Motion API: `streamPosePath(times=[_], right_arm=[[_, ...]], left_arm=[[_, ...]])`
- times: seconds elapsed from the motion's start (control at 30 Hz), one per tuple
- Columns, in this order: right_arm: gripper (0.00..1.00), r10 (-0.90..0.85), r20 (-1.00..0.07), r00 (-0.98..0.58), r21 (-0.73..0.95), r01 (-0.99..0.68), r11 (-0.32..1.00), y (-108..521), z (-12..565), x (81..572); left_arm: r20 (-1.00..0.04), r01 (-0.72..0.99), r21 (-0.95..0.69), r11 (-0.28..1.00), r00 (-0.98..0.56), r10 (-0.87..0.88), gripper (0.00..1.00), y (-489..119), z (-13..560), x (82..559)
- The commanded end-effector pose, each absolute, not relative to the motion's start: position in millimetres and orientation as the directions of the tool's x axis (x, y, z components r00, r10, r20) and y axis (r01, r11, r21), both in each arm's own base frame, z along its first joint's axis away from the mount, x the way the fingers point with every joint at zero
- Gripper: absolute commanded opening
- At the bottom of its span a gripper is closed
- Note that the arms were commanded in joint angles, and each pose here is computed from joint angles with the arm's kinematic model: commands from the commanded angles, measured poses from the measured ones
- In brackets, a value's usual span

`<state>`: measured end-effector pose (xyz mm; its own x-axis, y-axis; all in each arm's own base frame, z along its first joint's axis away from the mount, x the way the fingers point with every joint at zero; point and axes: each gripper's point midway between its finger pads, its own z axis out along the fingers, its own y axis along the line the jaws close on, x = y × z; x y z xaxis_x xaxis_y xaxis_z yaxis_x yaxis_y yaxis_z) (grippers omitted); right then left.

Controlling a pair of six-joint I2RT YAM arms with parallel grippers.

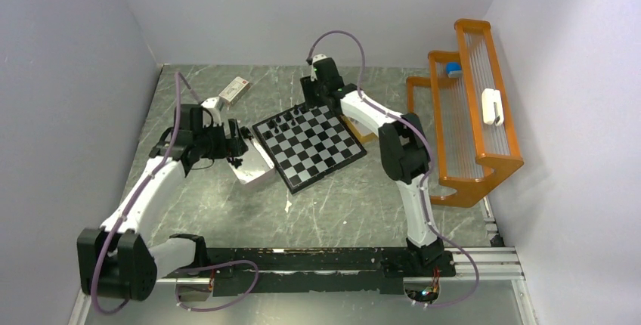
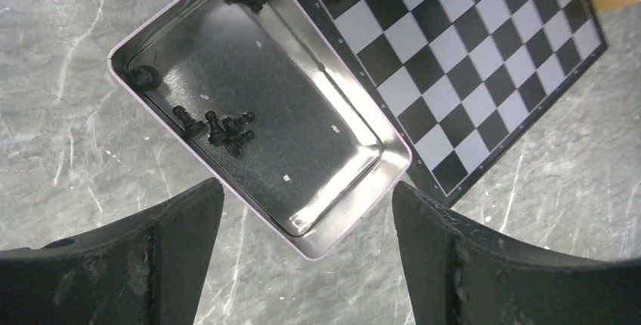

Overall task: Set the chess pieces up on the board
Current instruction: Place the chess piece on the chessboard, then pick up the chess piece from the storage box.

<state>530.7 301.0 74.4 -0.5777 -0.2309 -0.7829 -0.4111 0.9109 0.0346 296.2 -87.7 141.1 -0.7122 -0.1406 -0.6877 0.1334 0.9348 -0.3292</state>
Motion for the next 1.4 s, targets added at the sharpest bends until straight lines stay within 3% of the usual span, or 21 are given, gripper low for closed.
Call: streamPosePath(times=[0.0,0.2,0.43,0.73,1.07,1.37], right_arm=[[0.61,-0.159,-0.839,-0.52,0.079,-0.406,0.911,294.5,143.6,516.4],[0.69,-0.085,-0.859,-0.506,0.172,-0.441,0.881,291.1,180.4,478.7],[0.73,0.045,-0.885,-0.463,0.317,-0.531,0.786,290.7,229.9,418.3],[0.73,0.178,-0.915,-0.361,0.37,-0.579,0.727,271.5,278.8,369.5],[0.74,0.197,-0.912,-0.359,0.389,-0.609,0.691,272.0,277.3,354.6],[0.73,0.202,-0.906,-0.372,0.405,-0.624,0.668,277.2,275.8,353.2]], left_arm=[[-0.602,0.087,-0.333,0.939,-0.786,-0.141,0.83,-89.8,129.0,306.0],[-0.599,0.076,-0.269,0.96,-0.794,-0.105,0.65,-82.1,127.0,327.7],[-0.555,0.074,-0.058,0.996,-0.831,0.029,0.6,-56.9,111.1,335.7],[-0.434,0.107,-0.003,0.994,-0.896,0.095,0.53,-60.4,77.3,335.4],[-0.38,0.196,-0.037,0.98,-0.91,0.167,0.39,-75.1,49.6,329.5],[-0.372,0.22,-0.045,0.975,-0.909,0.188,0.37,-82.5,44.8,336.6]])
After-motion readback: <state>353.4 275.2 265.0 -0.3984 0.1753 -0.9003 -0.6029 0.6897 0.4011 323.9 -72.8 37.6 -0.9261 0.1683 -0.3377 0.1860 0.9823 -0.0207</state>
